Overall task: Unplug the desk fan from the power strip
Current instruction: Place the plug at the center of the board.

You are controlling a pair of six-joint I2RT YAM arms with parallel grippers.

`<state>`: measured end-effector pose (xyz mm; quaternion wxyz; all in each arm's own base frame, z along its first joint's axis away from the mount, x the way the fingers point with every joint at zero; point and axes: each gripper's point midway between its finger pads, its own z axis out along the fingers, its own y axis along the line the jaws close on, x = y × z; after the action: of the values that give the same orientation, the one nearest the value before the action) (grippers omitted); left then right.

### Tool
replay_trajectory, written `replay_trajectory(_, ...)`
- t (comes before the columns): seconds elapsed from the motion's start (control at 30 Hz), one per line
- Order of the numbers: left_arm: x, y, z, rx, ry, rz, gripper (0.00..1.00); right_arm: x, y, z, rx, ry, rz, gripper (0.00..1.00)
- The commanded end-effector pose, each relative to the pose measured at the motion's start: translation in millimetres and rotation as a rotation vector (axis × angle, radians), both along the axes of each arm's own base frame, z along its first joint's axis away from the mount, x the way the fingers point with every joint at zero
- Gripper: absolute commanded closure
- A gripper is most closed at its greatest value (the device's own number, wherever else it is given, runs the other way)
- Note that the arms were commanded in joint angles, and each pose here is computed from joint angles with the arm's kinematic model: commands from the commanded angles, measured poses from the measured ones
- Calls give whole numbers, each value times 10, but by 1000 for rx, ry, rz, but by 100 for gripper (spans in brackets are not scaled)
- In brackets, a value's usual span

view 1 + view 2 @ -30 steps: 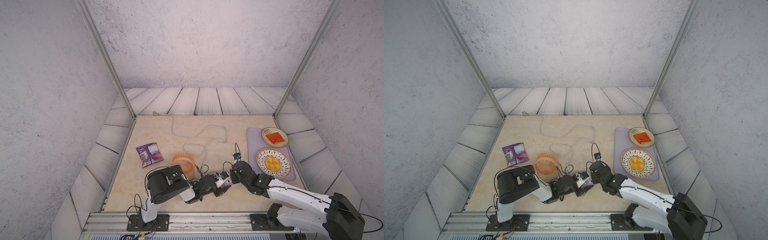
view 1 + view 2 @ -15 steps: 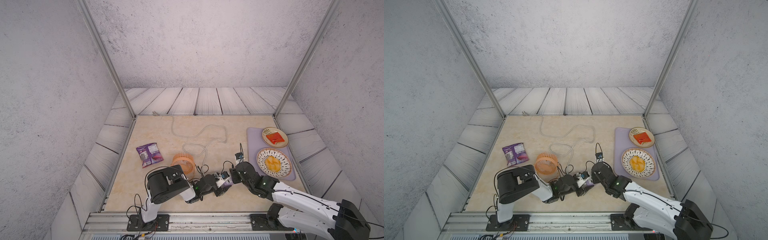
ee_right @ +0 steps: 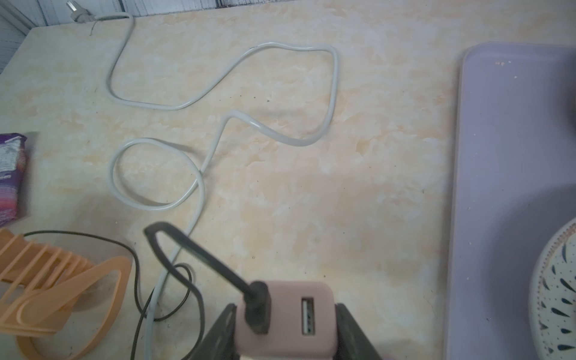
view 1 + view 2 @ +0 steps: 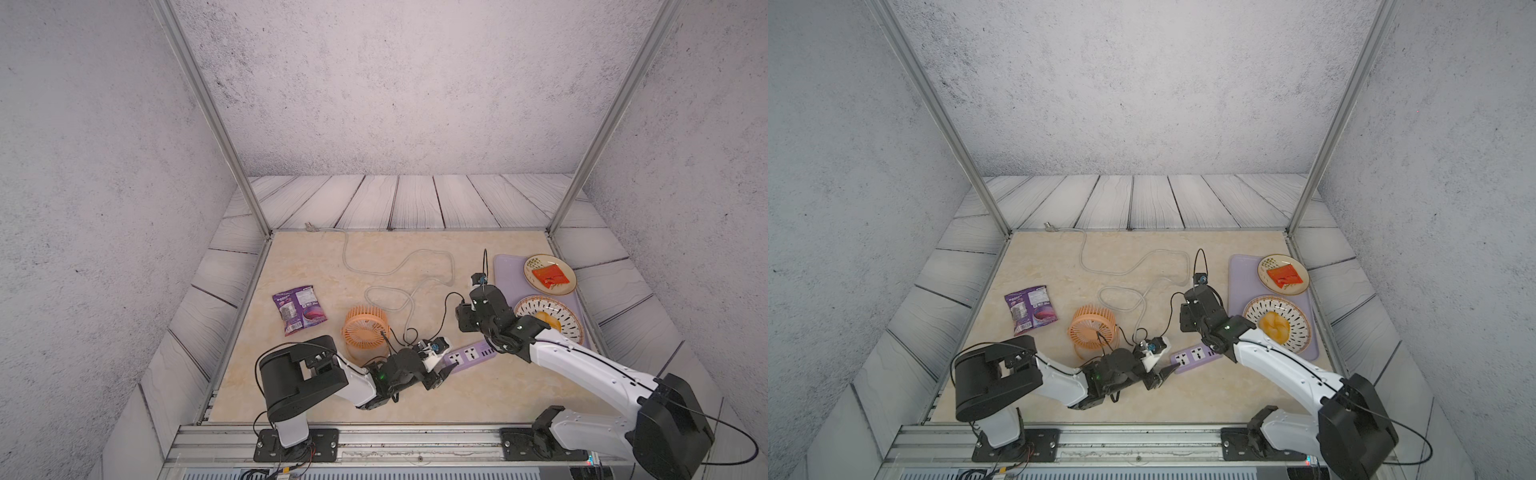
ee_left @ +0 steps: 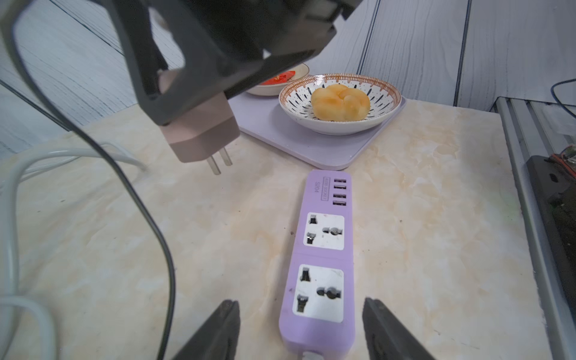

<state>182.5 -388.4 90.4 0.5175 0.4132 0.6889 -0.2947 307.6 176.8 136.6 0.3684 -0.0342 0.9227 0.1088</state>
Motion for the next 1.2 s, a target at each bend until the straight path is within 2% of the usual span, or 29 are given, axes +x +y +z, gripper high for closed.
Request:
replay_trajectory(0.0,1,147,38,13,-1,63,32,27,61,-131,26,110,-6,63)
replay_trajectory(0.33,-81,477,383,13,-9,183,31,282,168,-469,81,363,-54,63)
replay_trajectory(0.63,-100,820,539,-10,57,267,31,457,188,-741,86,467,-85,60)
replay_trajectory(0.83,-46,1085,699,3,58,358,30,502,158,-813,78,488,-110,48)
replay_trajectory(0.97,40,1267,845,23,43,453,29,528,133,-728,62,474,-113,40)
replay_trajectory(1.07,102,1351,1065,6,6,503,27,552,80,-539,41,443,-115,38)
replay_trajectory(1.17,259,1579,1258,35,-12,626,21,568,-10,-223,30,355,-115,37)
